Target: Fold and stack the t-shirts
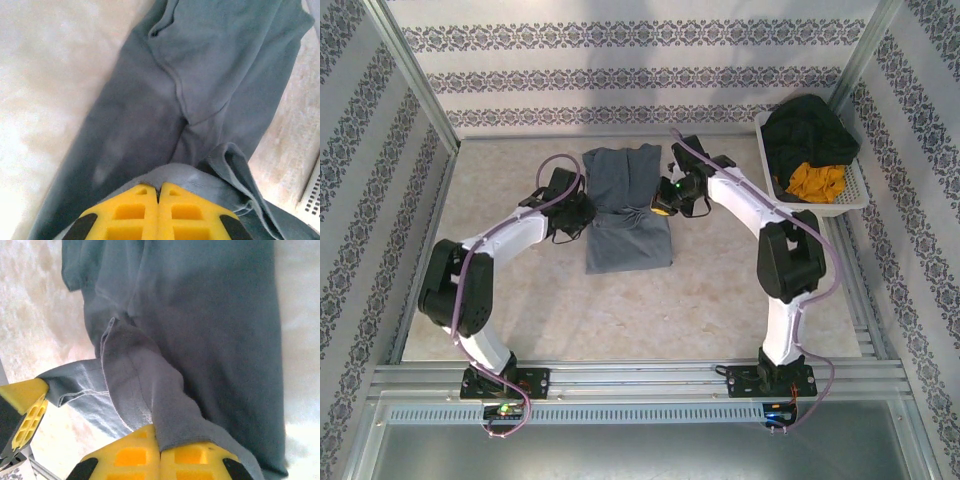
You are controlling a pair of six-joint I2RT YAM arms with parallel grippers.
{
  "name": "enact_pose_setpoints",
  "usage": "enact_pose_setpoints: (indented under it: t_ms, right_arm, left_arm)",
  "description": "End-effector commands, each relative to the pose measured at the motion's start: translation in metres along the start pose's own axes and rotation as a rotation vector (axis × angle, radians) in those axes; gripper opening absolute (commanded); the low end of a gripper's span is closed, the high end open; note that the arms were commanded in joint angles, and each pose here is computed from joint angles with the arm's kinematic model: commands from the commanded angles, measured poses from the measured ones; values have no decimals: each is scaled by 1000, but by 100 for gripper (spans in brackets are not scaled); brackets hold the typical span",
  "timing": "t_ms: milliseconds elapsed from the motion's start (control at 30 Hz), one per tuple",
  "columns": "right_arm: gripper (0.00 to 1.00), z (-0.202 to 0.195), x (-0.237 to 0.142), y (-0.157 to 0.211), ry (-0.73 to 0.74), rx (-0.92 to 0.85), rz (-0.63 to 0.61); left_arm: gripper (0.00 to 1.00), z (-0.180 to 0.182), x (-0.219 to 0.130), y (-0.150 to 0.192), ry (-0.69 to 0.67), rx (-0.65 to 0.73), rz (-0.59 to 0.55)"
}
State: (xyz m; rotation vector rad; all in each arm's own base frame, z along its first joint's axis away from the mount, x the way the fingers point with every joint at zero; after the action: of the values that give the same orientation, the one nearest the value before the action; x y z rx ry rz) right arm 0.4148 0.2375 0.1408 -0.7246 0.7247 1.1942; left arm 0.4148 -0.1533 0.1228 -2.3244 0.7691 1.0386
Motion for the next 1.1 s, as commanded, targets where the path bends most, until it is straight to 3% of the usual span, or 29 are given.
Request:
enact_pose_setpoints:
  t_ms: [0,33,100,133,200,267,433,667,867,1067]
  right_arm:
    - [0,-9,13,-18,12,29,7]
    - [0,-11,18,-23,9,39,13]
    - [28,-15,26,-33,-7,39,32]
    - [36,-15,27,-37,-15,30,32]
    - [45,-9,16,-49,-39,-21,0]
    - [50,-4,-1,-56,-49,-62,-40]
    - [51,-23,-32,-39,-13,-33,-74]
    - [51,-67,-17,57,45,111,23]
    - [53,-78,13,96,86,176,86]
    - [53,-88,36,106,135,183,135]
  left_arm:
    - [0,-20,10,-21,67,47,-2]
    - [0,-19,15,-24,62,46,1]
    - [16,-15,22,-31,35,39,1]
    - [26,-14,23,-33,22,38,-3]
    - [46,-7,19,-33,-15,36,-12]
    - [48,0,11,-29,-25,21,-20]
    - [50,30,-13,6,-43,-15,9]
    - [50,80,-22,62,-99,-108,116]
    - [52,82,-5,79,-90,-149,174]
    - [47,76,16,90,-93,-143,208]
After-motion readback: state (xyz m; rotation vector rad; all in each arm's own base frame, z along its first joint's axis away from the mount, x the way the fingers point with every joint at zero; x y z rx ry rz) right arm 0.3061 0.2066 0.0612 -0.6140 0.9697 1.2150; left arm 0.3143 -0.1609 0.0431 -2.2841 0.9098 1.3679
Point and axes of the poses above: each hand's point on the last joint's axis, 136 mm out from that joint toward the fingers, its own x axis out along the fingers, its own z axis along the line the jaws close on, y = z × x, the point moved 2 cm from there along -x, back along the fingers, and after that the axes turned 2 degrees about -x, right-handed, at the moved point
